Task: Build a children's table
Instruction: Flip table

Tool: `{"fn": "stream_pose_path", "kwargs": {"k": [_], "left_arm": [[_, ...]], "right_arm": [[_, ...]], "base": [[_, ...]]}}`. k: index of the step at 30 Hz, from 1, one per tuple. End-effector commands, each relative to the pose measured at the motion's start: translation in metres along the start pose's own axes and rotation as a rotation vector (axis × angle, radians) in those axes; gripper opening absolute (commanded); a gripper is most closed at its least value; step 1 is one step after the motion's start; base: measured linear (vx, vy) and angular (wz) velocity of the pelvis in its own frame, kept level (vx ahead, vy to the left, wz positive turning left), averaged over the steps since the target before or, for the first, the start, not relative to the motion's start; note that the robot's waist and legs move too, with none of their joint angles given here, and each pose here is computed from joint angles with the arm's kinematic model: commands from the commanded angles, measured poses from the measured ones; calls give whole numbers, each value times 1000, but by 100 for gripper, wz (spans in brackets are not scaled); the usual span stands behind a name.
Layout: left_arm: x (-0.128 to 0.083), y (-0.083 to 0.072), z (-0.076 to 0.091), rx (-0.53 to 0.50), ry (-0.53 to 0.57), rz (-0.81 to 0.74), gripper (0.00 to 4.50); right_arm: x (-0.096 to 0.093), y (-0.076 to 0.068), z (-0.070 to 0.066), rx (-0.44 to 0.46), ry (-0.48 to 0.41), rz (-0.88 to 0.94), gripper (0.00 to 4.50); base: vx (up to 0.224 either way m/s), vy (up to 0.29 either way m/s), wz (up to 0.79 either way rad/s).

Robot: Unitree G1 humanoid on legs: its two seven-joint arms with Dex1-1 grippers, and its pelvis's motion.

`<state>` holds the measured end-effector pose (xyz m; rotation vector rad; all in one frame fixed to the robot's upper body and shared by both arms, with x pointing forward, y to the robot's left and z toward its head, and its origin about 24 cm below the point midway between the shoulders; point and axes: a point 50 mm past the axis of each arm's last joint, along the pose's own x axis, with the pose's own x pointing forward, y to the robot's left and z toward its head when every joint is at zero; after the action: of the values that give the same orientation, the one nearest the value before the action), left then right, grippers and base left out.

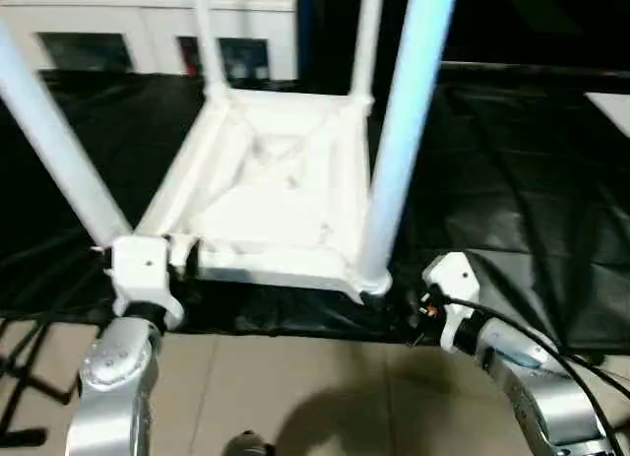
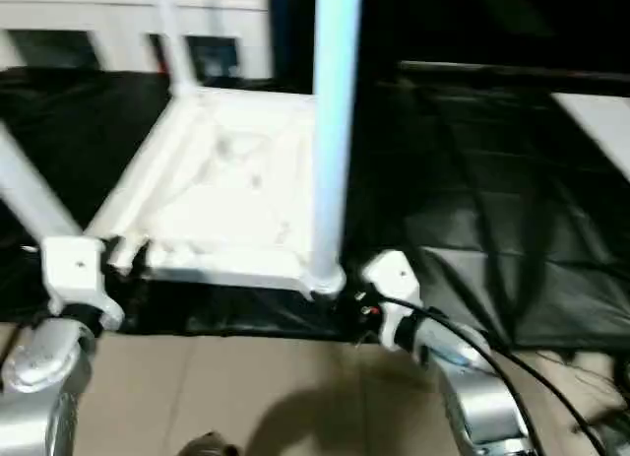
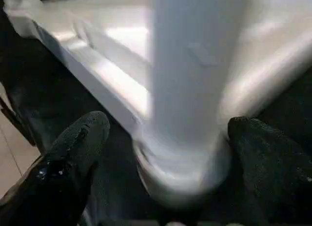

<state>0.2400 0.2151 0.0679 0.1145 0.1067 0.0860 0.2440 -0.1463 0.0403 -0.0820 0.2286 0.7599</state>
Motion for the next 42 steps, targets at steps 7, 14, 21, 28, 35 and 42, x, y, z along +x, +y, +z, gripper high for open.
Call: {"fn": "stream_pose_path", "kwargs": {"k": [7,14,21,28,35,42], "left_arm": [[-6,26,-5,-97,-2,133,250],[-8,24,-9,-126,15,110,307],[18,47,-10,-124,34,146,369],[31,58,-3,-142,35,219,414],[23,53,-11,-150,27,273,444],[46,73,-4,-134,10,302,444]], "right_arm": [[-10,4,9,-18,-4,140,448],[-14,7,14,-12,-12,212,448],[-21,20,19,50,-13,357,448],[-25,22,16,51,20,389,448],[-19,19,22,49,-14,368,448],[-15,22,23,46,-14,400,448]], "base": [[-20,96,3],[0,0,0],[0,0,0],[0,0,0],[0,0,0],[0,0,0]]}}
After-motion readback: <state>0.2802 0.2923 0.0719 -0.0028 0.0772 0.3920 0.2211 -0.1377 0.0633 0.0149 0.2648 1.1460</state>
